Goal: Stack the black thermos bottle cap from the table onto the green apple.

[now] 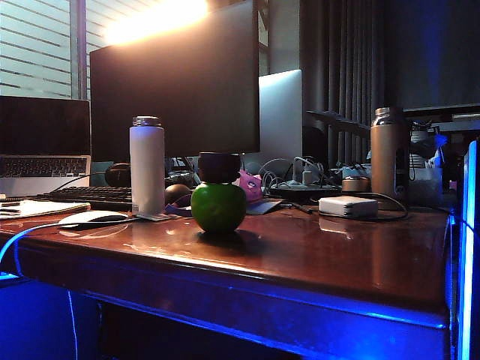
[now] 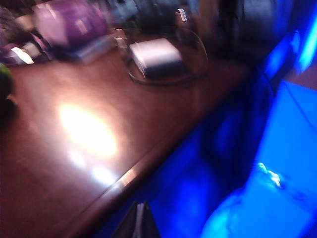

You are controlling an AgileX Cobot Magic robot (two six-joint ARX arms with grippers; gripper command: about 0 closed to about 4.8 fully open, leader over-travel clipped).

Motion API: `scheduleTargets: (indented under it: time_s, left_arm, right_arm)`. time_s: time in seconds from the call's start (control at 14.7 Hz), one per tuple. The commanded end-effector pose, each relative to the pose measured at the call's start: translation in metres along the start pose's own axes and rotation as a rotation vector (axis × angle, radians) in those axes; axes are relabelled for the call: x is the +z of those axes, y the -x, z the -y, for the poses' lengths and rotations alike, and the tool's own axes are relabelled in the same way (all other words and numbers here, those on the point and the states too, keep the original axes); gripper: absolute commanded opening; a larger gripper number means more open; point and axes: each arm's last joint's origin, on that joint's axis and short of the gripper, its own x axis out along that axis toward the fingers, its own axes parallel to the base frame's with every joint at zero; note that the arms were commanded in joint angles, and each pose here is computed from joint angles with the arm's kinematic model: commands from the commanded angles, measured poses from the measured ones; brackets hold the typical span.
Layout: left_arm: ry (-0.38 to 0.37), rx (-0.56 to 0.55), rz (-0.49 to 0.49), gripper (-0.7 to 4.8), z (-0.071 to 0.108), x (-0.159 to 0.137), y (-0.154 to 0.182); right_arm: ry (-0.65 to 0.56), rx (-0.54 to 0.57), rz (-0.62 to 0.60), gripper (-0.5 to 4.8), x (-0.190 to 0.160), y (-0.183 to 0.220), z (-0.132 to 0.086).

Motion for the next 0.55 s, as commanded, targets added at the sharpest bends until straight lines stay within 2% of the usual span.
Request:
scheduleTargets:
  time_s: [0.07,0.55]
  left_arm:
    - [-0.008,0.000,0.010,-0.03,0.0000,0.0014,0.0007]
    - [-0.008,0.000,0.010,-0.03,0.0000,0.0014,0.0007]
  right_arm:
    - [-0.007,-0.044,0.012,-0.01,0.0003,-0.0006,0.0042]
    - [-0.013,-0.078,0.014,-0.01,0.0006,-0.0007,0.0075]
